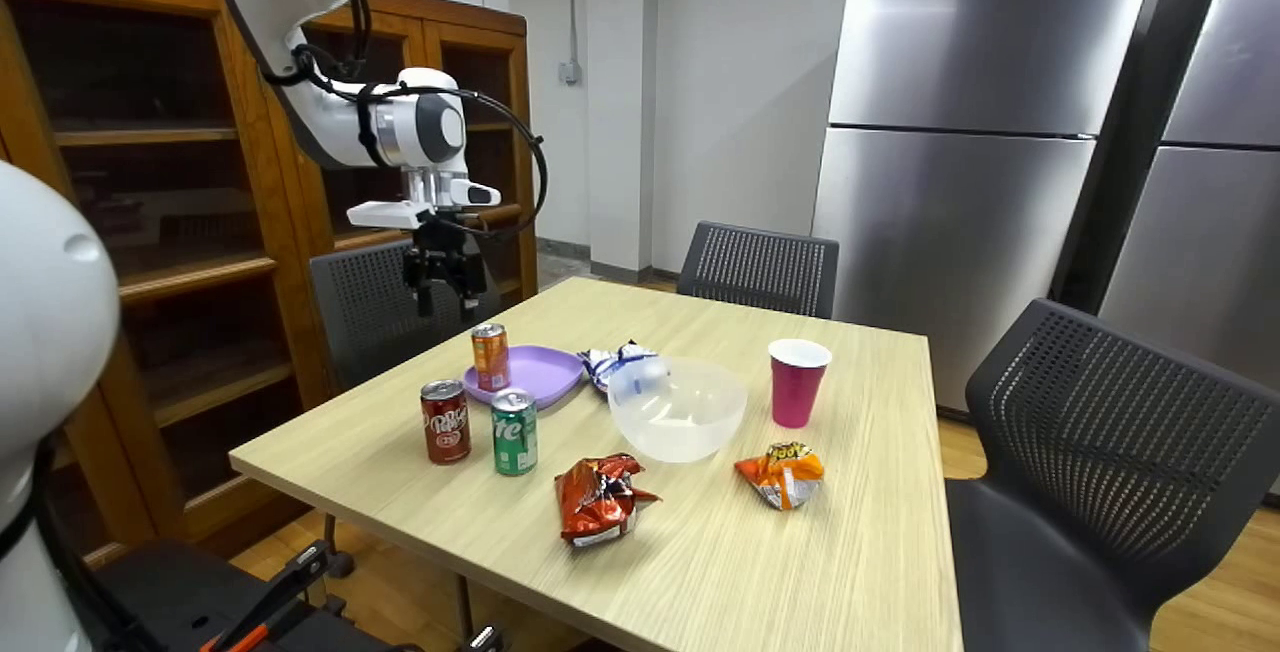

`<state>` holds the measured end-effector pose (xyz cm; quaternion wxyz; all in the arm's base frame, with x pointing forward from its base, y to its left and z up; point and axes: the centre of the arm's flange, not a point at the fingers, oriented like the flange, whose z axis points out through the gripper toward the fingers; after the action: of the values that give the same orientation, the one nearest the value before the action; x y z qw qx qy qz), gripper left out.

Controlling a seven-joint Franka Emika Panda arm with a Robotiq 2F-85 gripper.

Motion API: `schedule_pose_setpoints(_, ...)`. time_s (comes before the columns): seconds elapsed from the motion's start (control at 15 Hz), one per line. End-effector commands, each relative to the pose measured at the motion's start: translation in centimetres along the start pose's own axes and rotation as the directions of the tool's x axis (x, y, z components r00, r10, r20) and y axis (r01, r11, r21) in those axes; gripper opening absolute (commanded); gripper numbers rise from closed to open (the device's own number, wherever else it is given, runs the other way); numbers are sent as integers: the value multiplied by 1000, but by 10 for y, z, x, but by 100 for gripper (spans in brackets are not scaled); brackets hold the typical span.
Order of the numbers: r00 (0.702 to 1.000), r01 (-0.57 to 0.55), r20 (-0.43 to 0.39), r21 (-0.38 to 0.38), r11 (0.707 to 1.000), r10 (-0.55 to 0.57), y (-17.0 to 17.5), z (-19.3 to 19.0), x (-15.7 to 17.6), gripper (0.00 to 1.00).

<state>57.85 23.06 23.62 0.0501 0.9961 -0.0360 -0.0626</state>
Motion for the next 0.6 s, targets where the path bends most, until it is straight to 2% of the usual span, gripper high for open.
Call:
schedule_pose_setpoints(0.0, 997, 72, -18, -18, 997, -72, 22, 3, -30, 100)
schedule_pose_setpoints(0.53, 994, 92, -51, -32, 995, -93, 51, 52, -48, 100)
